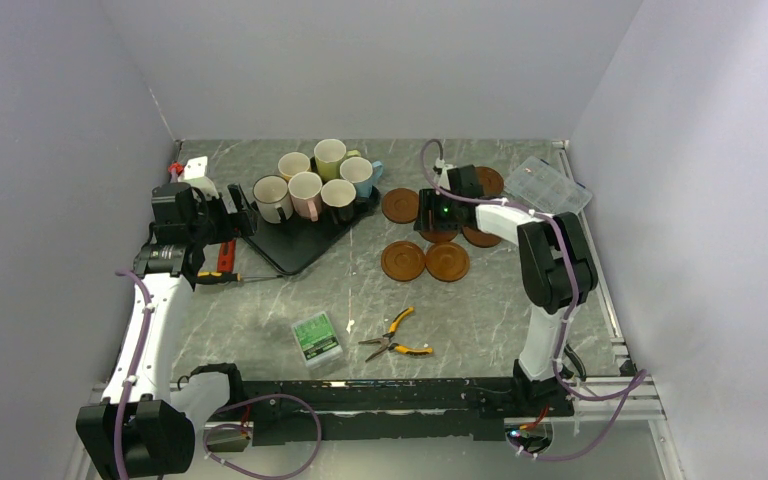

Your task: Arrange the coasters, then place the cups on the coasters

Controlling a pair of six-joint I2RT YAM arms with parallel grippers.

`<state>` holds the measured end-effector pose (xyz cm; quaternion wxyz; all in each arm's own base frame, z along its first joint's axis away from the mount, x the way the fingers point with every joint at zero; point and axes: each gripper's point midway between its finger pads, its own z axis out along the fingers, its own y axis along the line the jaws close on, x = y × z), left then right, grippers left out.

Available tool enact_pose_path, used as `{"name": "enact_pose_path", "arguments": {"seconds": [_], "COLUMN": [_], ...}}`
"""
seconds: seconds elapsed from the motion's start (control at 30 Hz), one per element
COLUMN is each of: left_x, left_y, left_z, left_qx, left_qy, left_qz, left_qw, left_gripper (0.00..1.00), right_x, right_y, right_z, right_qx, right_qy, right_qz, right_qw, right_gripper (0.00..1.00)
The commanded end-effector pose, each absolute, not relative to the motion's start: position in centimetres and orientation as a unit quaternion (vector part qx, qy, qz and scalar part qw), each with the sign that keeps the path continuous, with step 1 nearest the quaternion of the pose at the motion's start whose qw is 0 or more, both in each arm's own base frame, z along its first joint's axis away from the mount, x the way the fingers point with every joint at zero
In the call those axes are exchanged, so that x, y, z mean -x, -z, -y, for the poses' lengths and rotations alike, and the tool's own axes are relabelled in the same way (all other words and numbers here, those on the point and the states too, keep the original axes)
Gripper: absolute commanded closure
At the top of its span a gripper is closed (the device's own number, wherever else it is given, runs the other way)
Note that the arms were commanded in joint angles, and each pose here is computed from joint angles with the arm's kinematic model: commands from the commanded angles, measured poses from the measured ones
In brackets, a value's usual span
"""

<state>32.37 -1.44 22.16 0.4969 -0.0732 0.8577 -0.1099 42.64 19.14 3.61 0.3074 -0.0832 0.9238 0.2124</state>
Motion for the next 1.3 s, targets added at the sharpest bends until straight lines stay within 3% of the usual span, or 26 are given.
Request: {"name": "enact_pose_path", "arguments": {"seconds": [0.0,0.23,0.53,1.27], "left_x": [-32.7,-32.7,-32.6,-32.7], "left_y": [-23.1,-23.2,-23.3,-23.1], "left_z": [1.8,1.8,1.7,1.7], "left_qx": [0.062,0.062,0.063,0.063], "left_qy": [0.119,0.119,0.117,0.118], "left_qz": [-0.85,-0.849,-0.849,-0.85], "left_qw": [0.509,0.511,0.511,0.509], "left_gripper": [0.06,0.06,0.06,0.06], "right_x": [-44.0,-41.3,-35.3,-35.4], "right_y": [-9.7,-11.3,-9.0,-4.2], "right_z": [-19.0,-16.8,-16.6,-16.1], "right_qx": [0.081,0.029,-0.021,-0.04], "right_qy": [-0.204,-0.178,-0.22,-0.193], "right_qz": [-0.905,-0.91,-0.914,-0.931], "right_qw": [0.364,0.372,0.34,0.306], "right_gripper": [0.35,0.27,0.17,0.15]}}
